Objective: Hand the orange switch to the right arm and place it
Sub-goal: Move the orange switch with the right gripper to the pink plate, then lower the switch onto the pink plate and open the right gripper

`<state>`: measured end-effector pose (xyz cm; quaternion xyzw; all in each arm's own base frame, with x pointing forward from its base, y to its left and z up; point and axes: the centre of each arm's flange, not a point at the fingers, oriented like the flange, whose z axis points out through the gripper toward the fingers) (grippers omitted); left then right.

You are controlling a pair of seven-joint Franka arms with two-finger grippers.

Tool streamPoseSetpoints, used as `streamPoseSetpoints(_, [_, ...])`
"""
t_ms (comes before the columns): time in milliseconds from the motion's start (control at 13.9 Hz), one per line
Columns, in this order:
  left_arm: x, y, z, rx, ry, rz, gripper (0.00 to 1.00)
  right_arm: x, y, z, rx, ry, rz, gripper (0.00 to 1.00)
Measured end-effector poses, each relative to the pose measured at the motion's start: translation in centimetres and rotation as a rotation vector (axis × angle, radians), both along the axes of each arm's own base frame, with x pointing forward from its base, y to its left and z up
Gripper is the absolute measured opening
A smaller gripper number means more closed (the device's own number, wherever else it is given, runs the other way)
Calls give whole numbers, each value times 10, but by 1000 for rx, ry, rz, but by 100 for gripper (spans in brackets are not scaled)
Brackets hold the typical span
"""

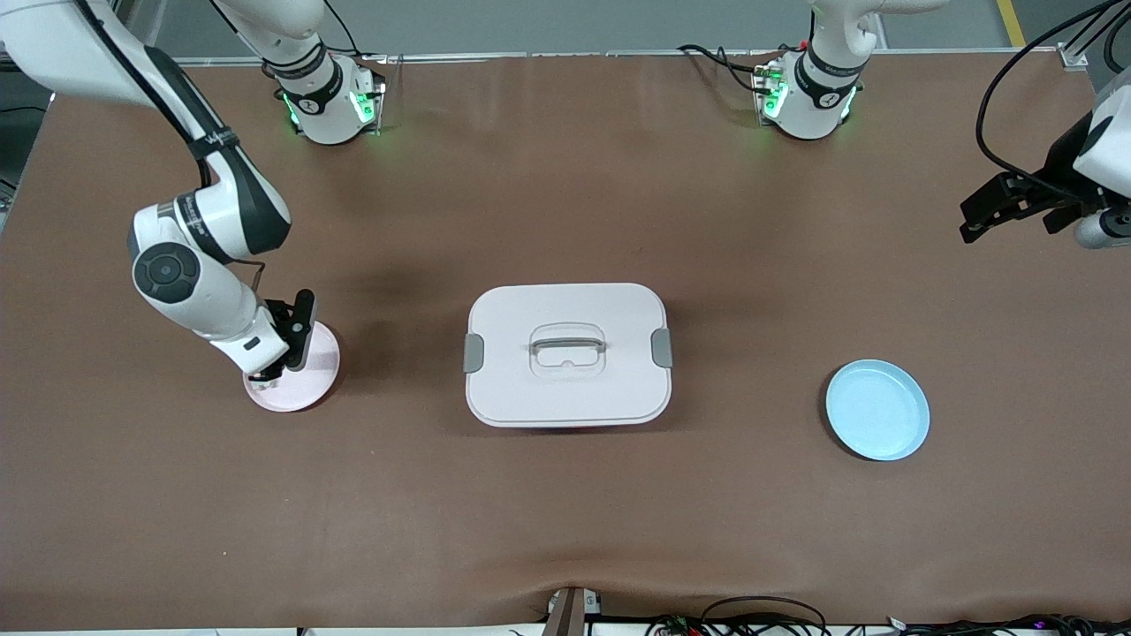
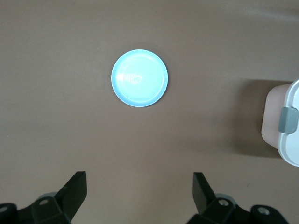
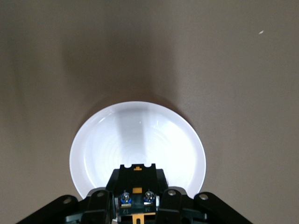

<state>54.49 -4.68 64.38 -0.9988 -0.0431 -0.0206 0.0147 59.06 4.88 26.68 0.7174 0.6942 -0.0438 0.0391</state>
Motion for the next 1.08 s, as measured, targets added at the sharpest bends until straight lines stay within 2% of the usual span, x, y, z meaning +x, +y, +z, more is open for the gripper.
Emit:
streamPoseSetpoints(216, [0,0,-2,-14,5,-22,100,-1,-7,-21,-47,3,30,33])
streamPoseSetpoints(647, [0,-4,-5,-15,12,-43,100,-10,21,-58,-142,-34,-7,33])
streamPoseSetpoints(1078, [-7,-8,-6,-14,16,-53,100,-18,36,-87,-169,-41,-33,33])
